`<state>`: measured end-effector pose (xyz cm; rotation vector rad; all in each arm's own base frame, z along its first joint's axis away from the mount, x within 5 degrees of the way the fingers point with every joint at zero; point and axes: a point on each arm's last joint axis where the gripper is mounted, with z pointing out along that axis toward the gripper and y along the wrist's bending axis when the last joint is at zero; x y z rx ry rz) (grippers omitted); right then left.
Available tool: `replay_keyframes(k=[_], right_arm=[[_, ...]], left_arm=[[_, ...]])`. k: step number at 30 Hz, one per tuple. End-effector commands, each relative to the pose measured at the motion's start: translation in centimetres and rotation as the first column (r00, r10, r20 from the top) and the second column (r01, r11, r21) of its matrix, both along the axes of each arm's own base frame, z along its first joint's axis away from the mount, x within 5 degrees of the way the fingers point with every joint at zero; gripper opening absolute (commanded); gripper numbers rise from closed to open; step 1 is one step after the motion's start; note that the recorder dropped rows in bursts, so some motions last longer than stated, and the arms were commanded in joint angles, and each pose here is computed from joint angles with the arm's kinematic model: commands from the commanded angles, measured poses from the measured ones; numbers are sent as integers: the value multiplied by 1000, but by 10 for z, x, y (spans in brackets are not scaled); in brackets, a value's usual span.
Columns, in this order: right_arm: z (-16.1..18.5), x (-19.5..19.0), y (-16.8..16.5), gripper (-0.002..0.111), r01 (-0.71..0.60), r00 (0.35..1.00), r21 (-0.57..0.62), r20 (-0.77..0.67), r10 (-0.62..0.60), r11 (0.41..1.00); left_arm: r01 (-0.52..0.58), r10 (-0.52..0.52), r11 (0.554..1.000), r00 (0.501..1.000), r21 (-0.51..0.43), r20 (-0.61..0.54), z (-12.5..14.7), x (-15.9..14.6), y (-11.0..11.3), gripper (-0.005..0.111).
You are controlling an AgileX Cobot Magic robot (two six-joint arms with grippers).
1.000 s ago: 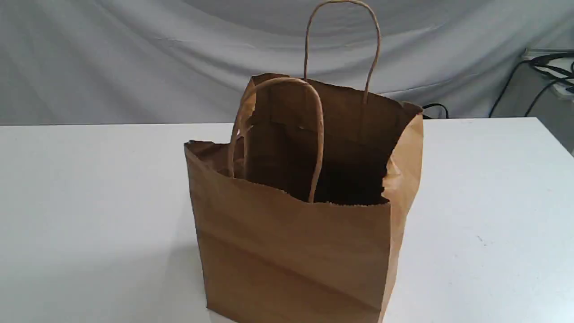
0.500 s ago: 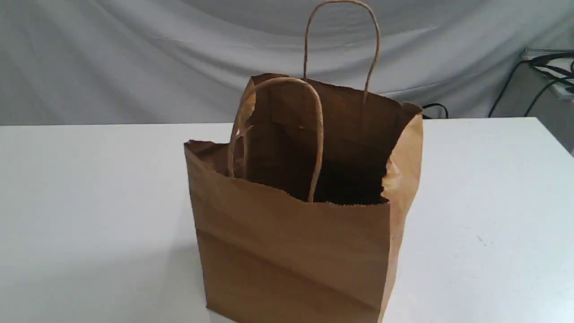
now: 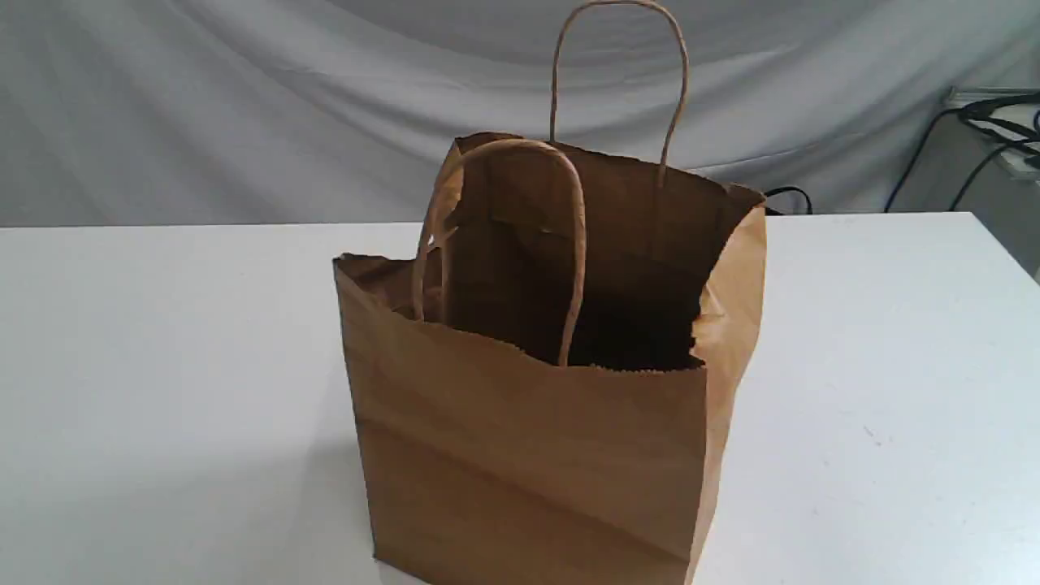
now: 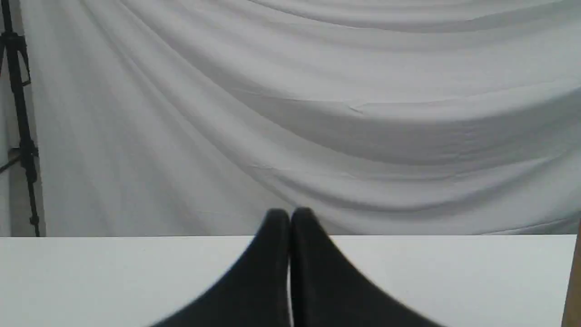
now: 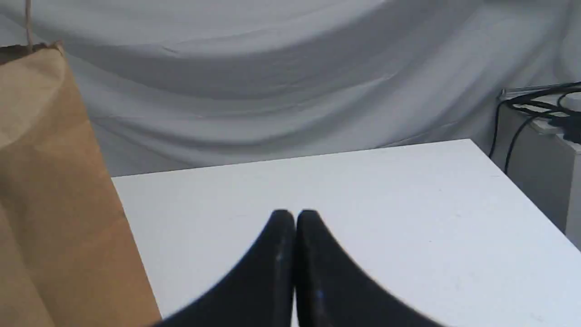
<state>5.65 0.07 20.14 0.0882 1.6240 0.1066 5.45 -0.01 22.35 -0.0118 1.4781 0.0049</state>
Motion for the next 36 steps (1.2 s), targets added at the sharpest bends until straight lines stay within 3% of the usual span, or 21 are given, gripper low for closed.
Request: replay_keyframes(k=[1, 9, 14, 19, 36], right_arm=[[-1, 0, 0, 0, 6, 1000, 6, 2, -6, 1000], [-1, 0, 0, 0, 6, 1000, 6, 2, -6, 1000], [-1, 0, 0, 0, 6, 1000, 6, 2, -6, 1000], [-1, 0, 0, 0, 6, 1000, 6, 2, -6, 1000], [-1, 0, 0, 0, 6, 1000, 7, 2, -6, 1000]], left_arm=[[-5, 5, 1000, 1000, -13, 1, -3, 0, 1, 0], [-16, 13, 999, 998, -41, -58, -15, 2, 2, 0], [-20, 21, 1000, 998, 7, -62, -15, 2, 2, 0], [-12, 7, 996, 998, -86, -60, -15, 2, 1, 0], [-1, -5, 996, 998, -87, -60, -15, 2, 1, 0]])
